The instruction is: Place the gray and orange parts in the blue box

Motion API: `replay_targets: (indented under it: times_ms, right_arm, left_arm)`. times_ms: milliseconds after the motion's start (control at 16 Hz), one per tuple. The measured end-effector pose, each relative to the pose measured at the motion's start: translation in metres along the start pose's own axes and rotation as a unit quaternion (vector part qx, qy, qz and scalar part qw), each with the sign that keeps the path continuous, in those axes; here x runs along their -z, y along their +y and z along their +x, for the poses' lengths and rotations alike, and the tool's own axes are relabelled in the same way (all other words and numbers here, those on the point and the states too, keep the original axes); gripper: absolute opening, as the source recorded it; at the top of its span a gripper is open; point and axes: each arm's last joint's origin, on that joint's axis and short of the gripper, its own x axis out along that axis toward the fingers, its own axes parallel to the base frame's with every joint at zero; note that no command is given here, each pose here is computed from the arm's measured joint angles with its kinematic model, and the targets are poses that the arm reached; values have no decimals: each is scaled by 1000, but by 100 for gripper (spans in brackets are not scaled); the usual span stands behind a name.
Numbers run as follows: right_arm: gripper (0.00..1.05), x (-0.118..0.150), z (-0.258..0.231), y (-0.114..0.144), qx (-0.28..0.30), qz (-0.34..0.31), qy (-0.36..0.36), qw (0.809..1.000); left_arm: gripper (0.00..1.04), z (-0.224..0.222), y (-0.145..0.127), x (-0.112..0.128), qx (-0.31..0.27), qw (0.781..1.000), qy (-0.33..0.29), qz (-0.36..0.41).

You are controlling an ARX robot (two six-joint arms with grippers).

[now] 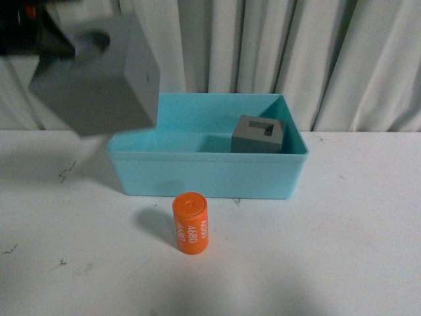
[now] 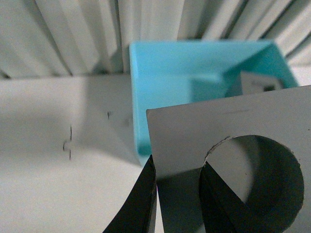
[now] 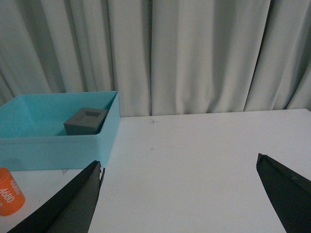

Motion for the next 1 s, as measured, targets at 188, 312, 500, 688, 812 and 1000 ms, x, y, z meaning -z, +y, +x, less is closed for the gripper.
replay_targets:
  times_ms: [188, 312, 500, 688, 812, 1000]
  right_arm:
    - [98, 0, 0, 0, 0, 0, 0, 1000]
    - [98, 0, 0, 0, 0, 0, 0, 1000]
    - [98, 0, 0, 0, 0, 0, 0, 1000]
    - [98, 0, 0, 0, 0, 0, 0, 1000]
    - [98, 0, 0, 0, 0, 0, 0, 1000]
    - [98, 0, 0, 0, 0, 0, 0, 1000]
  left_arm:
    - [20, 22, -16, -46, -1, 998, -55, 5]
    - [20, 62, -32, -60, -20, 997, -68, 27]
    - [20, 117, -44, -45, -48, 996, -40, 66]
    - [20, 156, -41, -14, -86, 991, 7, 98]
    - [19, 171, -34, 0, -107, 988, 27, 107]
    - [19, 176, -33, 5, -113, 987, 30, 110]
